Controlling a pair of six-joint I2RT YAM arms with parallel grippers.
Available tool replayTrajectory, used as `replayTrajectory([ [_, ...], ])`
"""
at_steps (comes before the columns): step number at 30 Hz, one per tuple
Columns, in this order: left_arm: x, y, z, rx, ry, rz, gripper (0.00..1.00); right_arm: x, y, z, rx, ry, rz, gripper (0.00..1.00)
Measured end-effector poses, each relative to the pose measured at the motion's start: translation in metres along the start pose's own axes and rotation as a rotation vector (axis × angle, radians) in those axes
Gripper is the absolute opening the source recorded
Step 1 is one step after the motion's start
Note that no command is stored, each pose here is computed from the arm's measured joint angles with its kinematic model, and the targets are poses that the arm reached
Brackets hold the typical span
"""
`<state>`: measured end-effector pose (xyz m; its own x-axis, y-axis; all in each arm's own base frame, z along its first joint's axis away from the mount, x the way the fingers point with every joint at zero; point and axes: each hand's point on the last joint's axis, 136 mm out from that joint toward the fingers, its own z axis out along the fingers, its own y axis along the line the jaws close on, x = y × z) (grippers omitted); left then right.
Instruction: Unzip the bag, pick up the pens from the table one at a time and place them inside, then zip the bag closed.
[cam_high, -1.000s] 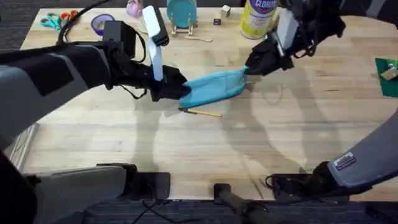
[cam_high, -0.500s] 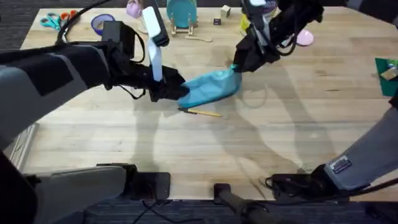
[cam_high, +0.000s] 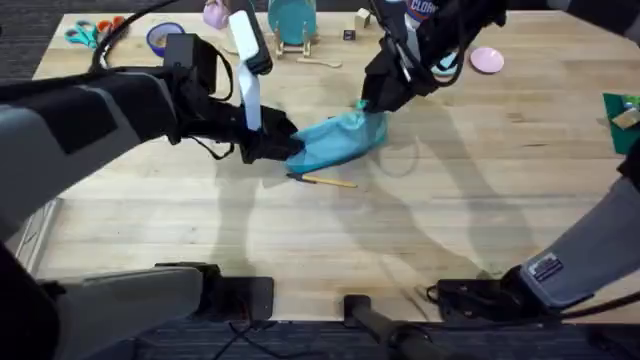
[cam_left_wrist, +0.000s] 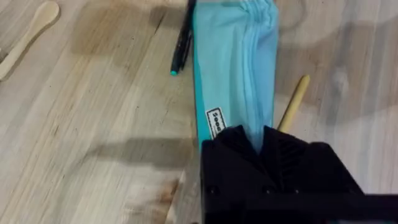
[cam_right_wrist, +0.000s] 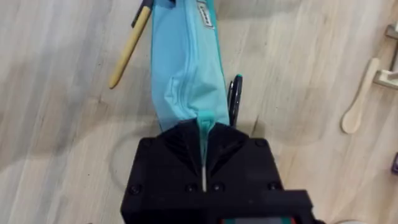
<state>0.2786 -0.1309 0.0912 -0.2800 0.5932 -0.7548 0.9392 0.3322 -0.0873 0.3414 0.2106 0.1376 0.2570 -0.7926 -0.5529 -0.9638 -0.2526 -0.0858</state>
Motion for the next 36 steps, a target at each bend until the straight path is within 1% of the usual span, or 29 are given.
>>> replayTrajectory([
  [4,0.0,0.0,0.0,0.0,-0.001,0.001,0.042,-0.004,-0.004,-0.003,0.013,0.0,-0.009,0.031],
  [8,0.0,0.0,0.0,0.001,-0.001,0.001,0.042,-0.009,-0.002,-0.001,0.003,-0.004,-0.017,0.031],
  [16,0.0,0.0,0.0,0.001,-0.001,0.001,0.042,-0.011,-0.002,-0.003,0.004,-0.004,-0.013,0.031],
  [24,0.0,0.0,0.0,0.001,-0.002,0.001,0.042,-0.012,-0.013,-0.012,0.042,0.027,-0.001,0.031],
  [30,0.0,0.0,0.0,0.001,-0.002,0.0,0.042,-0.013,-0.011,-0.011,0.034,0.027,0.008,0.031],
  [36,0.0,0.0,0.0,0.001,-0.001,0.0,0.042,-0.021,-0.01,-0.007,0.03,0.024,-0.013,0.03],
])
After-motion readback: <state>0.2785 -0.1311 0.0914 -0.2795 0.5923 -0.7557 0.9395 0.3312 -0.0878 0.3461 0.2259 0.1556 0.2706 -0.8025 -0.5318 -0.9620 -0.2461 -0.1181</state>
